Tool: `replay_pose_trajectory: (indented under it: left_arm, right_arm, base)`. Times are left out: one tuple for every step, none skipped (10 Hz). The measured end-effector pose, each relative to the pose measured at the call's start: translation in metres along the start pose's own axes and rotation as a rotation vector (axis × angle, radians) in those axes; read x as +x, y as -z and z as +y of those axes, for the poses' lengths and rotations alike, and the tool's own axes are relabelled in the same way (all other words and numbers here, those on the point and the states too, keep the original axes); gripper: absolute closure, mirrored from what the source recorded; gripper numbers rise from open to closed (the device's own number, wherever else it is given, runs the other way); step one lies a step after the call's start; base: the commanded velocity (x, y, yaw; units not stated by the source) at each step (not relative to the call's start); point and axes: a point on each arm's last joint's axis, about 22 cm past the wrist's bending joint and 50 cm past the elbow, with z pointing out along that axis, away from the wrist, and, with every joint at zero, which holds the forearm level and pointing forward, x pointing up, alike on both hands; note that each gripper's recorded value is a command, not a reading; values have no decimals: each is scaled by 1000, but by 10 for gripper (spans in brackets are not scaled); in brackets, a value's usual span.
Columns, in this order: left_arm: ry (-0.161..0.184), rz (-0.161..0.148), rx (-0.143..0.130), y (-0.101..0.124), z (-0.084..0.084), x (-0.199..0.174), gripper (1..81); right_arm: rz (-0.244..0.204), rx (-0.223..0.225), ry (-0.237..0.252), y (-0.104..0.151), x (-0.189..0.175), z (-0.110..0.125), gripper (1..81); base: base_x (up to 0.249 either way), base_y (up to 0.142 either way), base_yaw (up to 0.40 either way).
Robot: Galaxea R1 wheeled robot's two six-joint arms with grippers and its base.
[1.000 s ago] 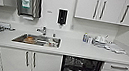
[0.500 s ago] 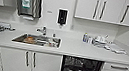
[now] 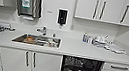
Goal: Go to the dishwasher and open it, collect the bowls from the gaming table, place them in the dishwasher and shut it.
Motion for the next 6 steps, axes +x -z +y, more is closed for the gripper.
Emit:
replay_pose_trajectory:
  left_arm:
    - [7,-15,4,-16,8,-11,10]
    - [17,-37,7,-31,19,-26,10]
    - [31,-64,16,-43,28,-41,10]
    - [42,-98,42,-47,27,-59,10]
    - [45,-123,72,-49,22,-70,10]
    - [48,-137,96,-54,19,-76,10]
  right_arm:
    - [7,-12,15,-9,-10,-1,10]
    - [21,-30,31,-15,-15,0,10]
    - [41,-43,48,-19,-15,1,10]
    - [62,-48,74,-26,-20,-5,10]
    - [60,-40,88,-33,-35,-15,10]
    - [43,-26,93,-39,-54,-24,10]
  base:
    - [0,0,0]
    - [0,0,0]
    - [0,0,0]
    - [0,0,0]
    - [0,0,0]
    - [0,0,0]
